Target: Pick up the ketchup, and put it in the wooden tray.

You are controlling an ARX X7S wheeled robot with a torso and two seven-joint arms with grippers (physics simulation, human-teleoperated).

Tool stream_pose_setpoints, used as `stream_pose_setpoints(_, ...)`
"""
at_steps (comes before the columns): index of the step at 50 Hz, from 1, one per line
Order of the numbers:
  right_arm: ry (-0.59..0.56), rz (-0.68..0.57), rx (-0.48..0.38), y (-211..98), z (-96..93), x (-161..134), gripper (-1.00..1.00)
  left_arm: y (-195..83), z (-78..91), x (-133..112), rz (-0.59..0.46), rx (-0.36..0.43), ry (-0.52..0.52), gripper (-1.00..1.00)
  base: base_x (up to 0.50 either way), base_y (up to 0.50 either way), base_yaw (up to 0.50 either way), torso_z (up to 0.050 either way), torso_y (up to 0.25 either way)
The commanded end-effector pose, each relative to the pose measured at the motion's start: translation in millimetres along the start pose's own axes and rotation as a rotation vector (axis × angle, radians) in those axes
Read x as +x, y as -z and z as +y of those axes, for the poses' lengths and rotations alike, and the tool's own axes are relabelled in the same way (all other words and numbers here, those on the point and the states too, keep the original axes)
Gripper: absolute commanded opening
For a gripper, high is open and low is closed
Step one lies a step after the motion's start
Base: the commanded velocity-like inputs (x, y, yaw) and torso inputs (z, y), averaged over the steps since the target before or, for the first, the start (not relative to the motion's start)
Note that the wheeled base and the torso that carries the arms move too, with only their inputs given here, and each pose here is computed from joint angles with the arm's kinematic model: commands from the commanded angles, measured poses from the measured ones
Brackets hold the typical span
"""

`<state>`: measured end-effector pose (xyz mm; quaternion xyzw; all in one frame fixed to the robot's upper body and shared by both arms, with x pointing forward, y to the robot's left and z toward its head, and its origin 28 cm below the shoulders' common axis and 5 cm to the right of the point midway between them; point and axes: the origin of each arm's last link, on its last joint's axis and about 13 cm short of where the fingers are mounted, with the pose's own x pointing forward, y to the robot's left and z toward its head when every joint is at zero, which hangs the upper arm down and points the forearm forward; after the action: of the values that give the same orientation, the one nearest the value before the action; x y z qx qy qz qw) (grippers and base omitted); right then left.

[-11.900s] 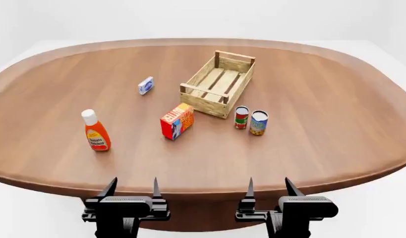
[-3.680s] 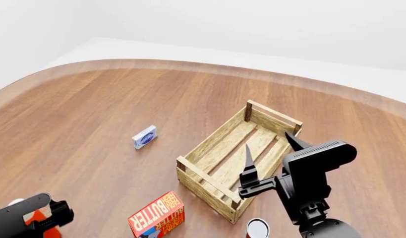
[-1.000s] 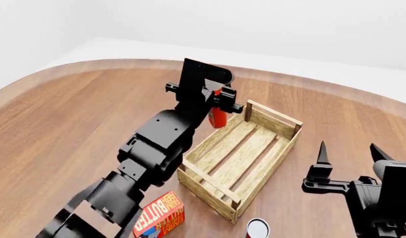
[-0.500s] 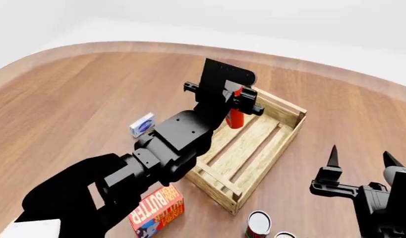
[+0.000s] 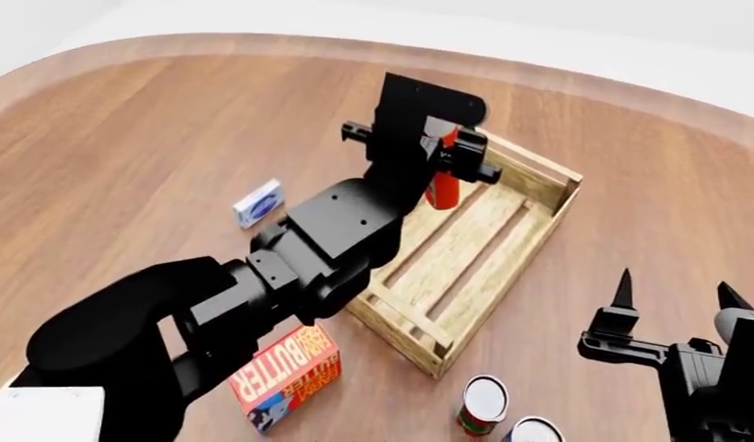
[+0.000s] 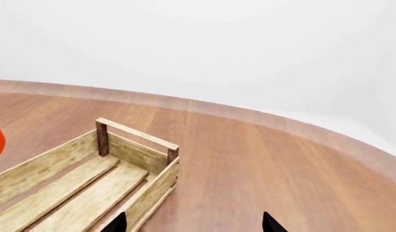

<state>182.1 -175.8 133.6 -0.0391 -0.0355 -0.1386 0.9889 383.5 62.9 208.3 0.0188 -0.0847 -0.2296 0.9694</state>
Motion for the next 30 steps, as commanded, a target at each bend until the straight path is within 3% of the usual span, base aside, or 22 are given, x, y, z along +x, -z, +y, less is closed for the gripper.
stream_pose_setpoints(1, 0.008, -0.002, 0.002, 0.1, 0.2, 0.1, 1.00, -15.5, -0.8, 4.1, -0.040, 0.005, -0.001, -1.00, 0.00, 0.00, 0.00, 0.000, -0.113)
stream_pose_setpoints(30, 0.021, -0.008, 0.005, 0.1, 0.3, 0.2, 1.00, -17.5, -0.9, 4.4, -0.041, 0.070, 0.024, -1.00, 0.00, 0.00, 0.00, 0.000, -0.104)
